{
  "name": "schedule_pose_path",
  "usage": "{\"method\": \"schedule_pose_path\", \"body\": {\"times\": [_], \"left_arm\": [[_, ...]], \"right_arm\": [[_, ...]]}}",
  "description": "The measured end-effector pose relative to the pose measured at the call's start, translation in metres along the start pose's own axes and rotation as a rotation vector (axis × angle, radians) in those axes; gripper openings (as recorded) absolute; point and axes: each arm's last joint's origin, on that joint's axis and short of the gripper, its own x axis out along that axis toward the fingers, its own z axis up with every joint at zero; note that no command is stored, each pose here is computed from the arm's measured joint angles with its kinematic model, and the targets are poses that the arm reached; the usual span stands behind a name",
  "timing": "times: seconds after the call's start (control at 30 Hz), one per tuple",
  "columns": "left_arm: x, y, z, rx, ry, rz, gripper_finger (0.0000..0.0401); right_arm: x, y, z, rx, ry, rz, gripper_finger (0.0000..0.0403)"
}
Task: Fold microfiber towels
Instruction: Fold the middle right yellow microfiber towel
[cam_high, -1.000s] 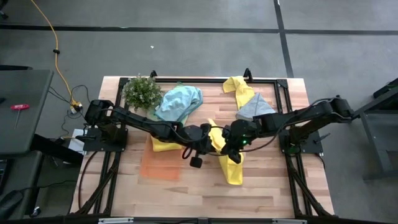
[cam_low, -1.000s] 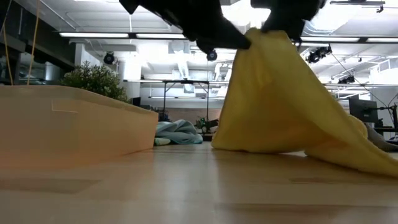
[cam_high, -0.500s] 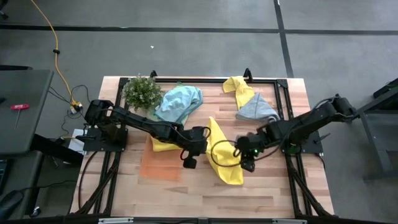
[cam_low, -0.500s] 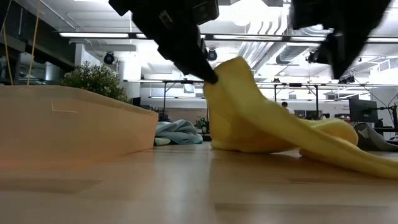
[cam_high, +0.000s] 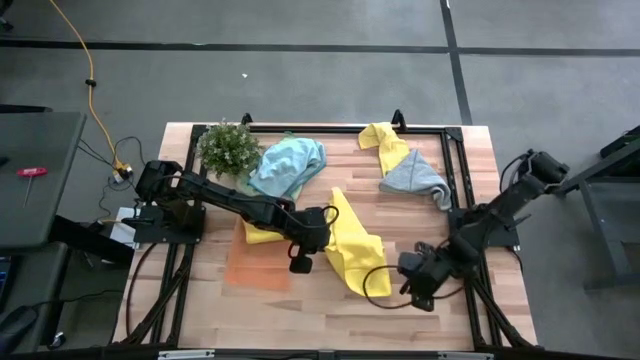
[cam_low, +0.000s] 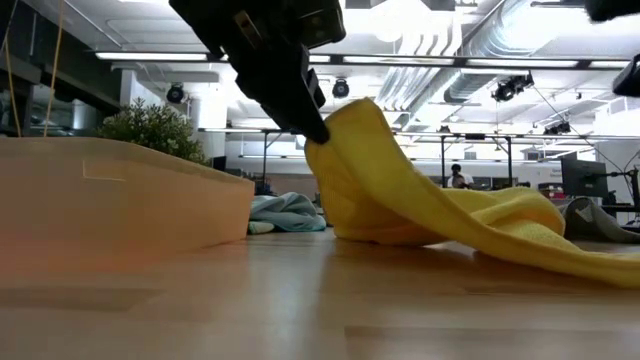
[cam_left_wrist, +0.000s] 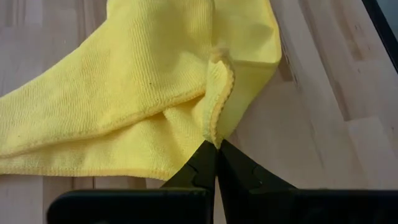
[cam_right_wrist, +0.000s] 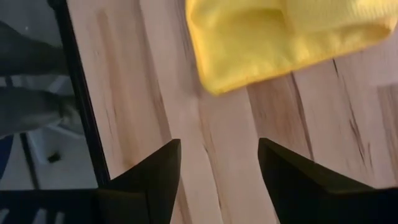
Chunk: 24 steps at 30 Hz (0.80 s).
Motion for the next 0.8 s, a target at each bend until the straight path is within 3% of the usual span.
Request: {"method": "schedule_pose_path", "body": {"times": [0.23,0.5,0.8], "left_arm": [[0.0,0.0,0.0,-0.001,0.0,0.0,0.0],[0.0,0.0,0.0,-0.027,0.0,0.002,0.0],[0.0,0.0,0.0,-0.027,0.0,0.005,0.0]], "right_arm": [[0.011,0.013,-0.003,-0.148,-0.102,-0.015,0.0206],[0.053,0.019,0.005,-0.348,-0.094,-0.062,0.0206],[0.089,0.017,0.007,-0.391,-0.055,-0.11,0.0206]]}}
